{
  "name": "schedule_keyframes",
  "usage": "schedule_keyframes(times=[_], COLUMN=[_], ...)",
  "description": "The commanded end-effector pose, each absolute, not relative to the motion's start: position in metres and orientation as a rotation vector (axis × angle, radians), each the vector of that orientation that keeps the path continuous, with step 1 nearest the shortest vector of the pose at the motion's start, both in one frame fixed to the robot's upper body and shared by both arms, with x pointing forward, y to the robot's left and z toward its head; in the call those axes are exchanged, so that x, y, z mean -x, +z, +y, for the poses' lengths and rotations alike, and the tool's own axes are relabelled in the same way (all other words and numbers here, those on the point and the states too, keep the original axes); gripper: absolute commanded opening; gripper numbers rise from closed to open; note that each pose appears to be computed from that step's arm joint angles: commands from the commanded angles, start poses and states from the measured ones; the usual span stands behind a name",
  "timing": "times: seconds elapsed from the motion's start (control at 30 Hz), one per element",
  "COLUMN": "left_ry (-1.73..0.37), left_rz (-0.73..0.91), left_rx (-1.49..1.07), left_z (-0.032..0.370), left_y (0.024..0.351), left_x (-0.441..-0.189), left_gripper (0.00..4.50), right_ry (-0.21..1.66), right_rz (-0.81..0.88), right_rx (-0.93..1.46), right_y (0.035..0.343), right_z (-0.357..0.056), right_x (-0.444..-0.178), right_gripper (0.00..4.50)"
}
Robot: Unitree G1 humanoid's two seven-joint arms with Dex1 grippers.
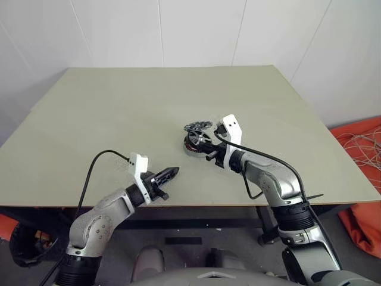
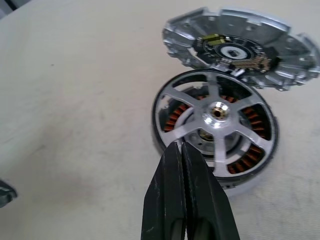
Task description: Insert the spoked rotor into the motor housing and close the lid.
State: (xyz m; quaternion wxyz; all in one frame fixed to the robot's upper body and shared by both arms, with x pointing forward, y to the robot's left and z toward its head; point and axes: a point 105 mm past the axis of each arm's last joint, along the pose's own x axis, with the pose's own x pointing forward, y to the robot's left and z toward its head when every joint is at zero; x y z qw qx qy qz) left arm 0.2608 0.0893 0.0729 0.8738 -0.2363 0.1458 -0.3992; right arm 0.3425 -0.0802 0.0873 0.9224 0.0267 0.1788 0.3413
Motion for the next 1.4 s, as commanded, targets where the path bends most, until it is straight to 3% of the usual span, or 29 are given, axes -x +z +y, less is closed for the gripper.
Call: schedule_keyframes(times=[0.03,0.57,1.4], left_ry=[-0.878,-0.895,-0.894], left_rz=[0.230,0.240,0.254], left_rx=[0.459,0.484,0.520], left_z=[0.086,0.084,0.082], left_y=[0.090,0.089,0.086], left_x=[-0.262,-0.259,-0.257], left_gripper=[0.02,0.02,0.02], right_ry=[0.676,0.640,0.676], right_rz=[0.287,0.280,0.271], right_rx=[-0.046,-0.030,-0.017], right_y=[0.107,0.104,0.106], right_z=[-0.083,-0.067,-0.055], right_x=[-0.352,-0.371,-0.370], right_gripper=[0.00,0.00,0.00])
